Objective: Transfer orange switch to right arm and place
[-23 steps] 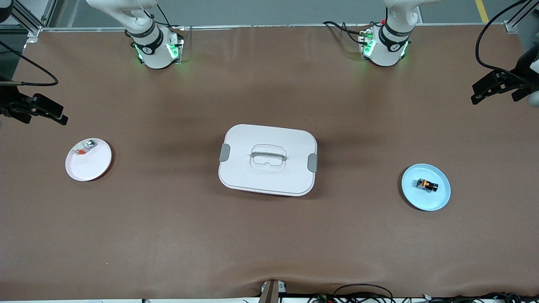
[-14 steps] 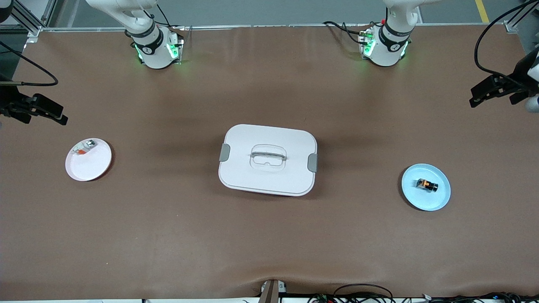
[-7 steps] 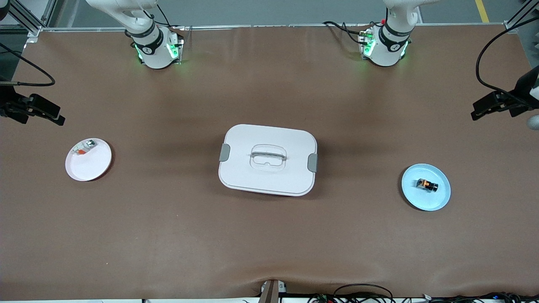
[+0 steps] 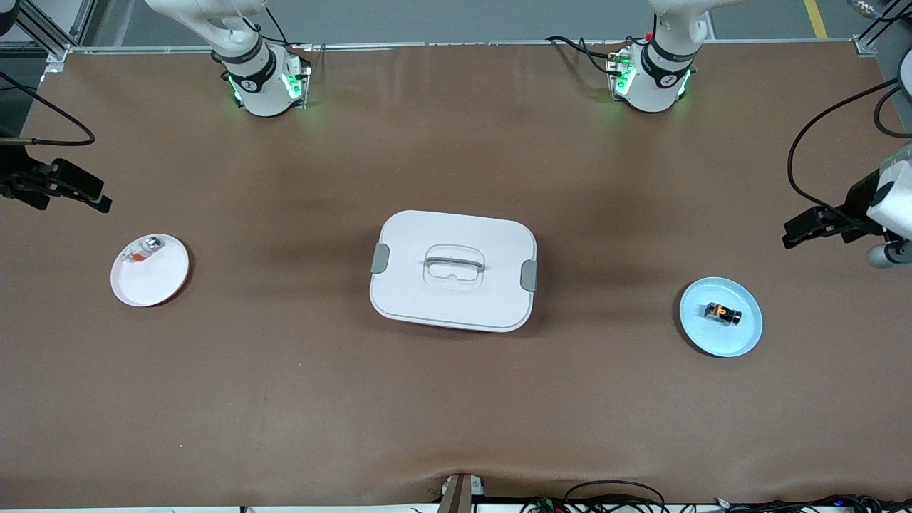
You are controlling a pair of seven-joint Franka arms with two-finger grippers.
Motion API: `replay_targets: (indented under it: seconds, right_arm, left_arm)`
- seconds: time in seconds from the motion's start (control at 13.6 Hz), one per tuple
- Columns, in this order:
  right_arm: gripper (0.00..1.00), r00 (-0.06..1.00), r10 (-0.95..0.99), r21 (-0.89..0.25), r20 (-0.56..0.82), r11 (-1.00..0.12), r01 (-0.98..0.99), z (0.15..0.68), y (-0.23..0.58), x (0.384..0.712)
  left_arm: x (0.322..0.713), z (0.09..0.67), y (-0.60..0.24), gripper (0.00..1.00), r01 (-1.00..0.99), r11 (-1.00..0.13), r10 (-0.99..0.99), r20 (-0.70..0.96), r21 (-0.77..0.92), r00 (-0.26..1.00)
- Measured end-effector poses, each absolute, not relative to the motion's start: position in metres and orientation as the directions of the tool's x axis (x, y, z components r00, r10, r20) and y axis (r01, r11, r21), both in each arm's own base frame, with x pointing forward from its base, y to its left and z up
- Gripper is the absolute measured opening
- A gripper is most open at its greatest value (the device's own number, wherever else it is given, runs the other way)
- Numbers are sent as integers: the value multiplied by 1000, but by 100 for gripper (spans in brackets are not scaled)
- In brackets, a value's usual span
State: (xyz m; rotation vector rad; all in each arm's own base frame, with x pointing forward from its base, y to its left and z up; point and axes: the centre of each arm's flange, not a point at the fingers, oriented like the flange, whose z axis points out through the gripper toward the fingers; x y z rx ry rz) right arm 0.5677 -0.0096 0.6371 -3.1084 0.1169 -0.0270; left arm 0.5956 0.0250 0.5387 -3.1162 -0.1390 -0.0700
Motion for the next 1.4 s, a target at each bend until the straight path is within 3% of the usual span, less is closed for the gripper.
replay_targets:
  seconds: [0.66, 1.03, 1.4]
  right_arm:
    - [100, 1000, -15, -32, 4, -999, -15, 630, 25, 570]
    - [100, 993, 119, -30, -25, -993, 118, 615, 103, 568]
    - [100, 984, 157, -15, -90, -988, 156, 609, 196, 537]
  left_arm:
    - [626, 457, 53, 100, -6, -1000, -6, 36, -17, 999]
    - [628, 388, 68, 100, -32, -999, -32, 77, -7, 997]
    - [637, 330, 63, 100, -107, -994, -106, 77, 12, 991]
